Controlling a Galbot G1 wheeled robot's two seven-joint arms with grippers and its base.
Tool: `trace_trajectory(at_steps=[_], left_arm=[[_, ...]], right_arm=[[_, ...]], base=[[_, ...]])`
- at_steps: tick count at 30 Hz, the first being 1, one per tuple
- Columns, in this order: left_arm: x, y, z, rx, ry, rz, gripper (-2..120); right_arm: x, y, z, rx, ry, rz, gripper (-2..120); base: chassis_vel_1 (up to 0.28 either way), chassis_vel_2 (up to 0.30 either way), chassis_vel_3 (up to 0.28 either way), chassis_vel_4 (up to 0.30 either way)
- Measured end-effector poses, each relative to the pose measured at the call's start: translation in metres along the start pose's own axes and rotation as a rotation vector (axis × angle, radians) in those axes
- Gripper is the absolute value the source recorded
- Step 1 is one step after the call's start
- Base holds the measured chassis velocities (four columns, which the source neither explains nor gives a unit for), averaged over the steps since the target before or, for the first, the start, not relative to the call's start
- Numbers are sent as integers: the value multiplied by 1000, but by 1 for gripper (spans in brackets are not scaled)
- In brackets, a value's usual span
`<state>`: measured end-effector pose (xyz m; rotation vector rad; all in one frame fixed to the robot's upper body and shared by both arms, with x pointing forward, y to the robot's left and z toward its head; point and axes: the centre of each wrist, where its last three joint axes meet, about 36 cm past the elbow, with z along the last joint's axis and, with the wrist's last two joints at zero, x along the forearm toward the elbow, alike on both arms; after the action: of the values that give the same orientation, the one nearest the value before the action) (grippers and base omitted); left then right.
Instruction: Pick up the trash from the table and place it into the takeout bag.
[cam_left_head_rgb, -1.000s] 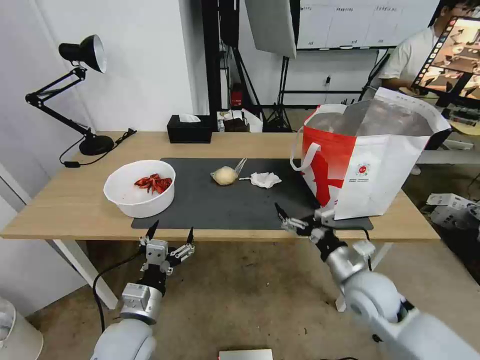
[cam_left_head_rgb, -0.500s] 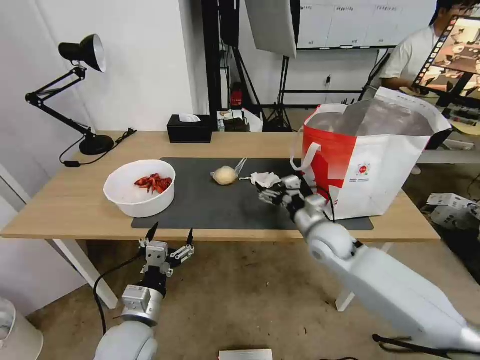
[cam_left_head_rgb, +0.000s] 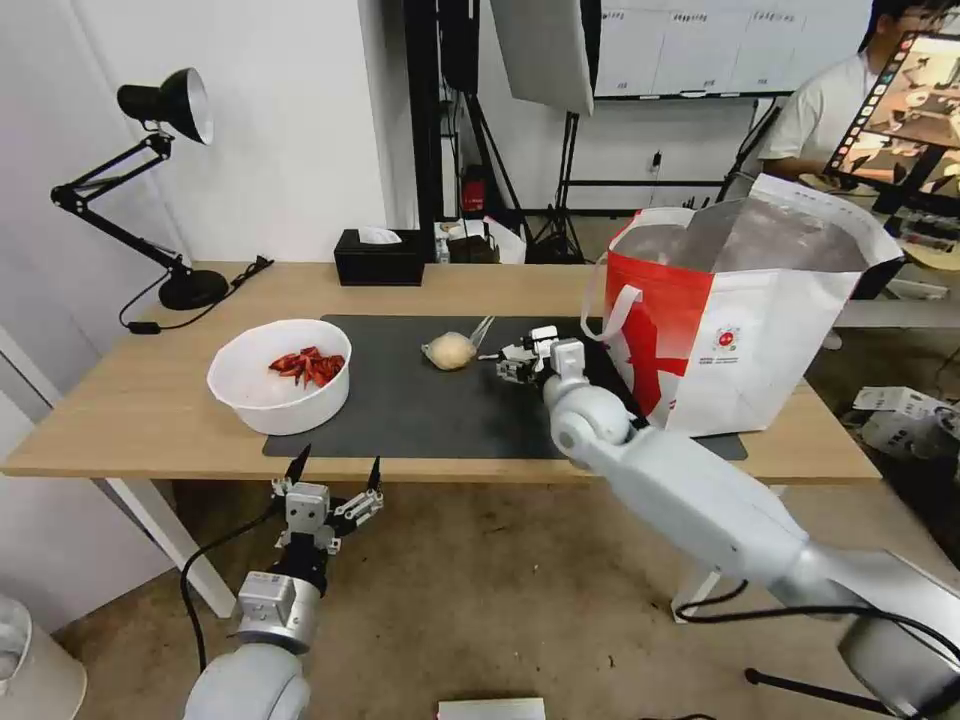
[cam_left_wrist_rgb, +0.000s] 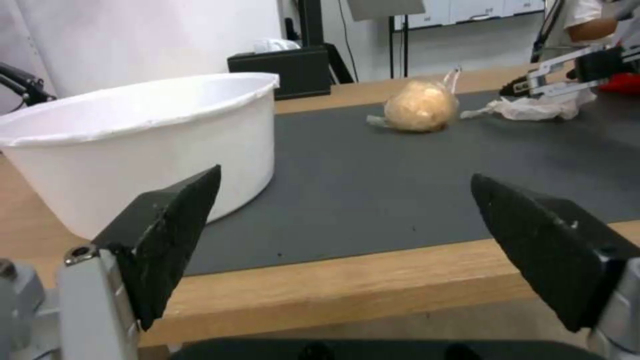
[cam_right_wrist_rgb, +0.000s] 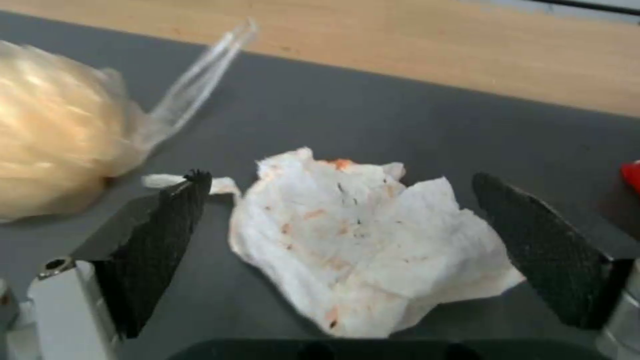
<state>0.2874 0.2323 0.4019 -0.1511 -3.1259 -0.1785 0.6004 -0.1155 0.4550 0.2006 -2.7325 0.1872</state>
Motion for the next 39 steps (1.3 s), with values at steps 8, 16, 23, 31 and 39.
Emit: trace_trajectory(at_steps=[8,16,23,31,39], left_arm=[[1,-1,-2,10,-3,5,100],[1,0,-1,5,1,9,100],[1,-4,2,9,8,19,100],[-2,-7,3,13,8,24,100],[2,-8,2,17,11,18,100]], right_arm=[[-12,4,6,1,56,23,100],[-12,5,8,-38,81,22,86],[-6,-1,12,-51,71,19,61],[9,-4,25,-109,2,-5,32],[54,-33,23,-125,-185,-62,3]], base=[[0,0,0,0],[0,0,0,0],[0,0,0,0],[0,0,0,0],[0,0,0,0]])
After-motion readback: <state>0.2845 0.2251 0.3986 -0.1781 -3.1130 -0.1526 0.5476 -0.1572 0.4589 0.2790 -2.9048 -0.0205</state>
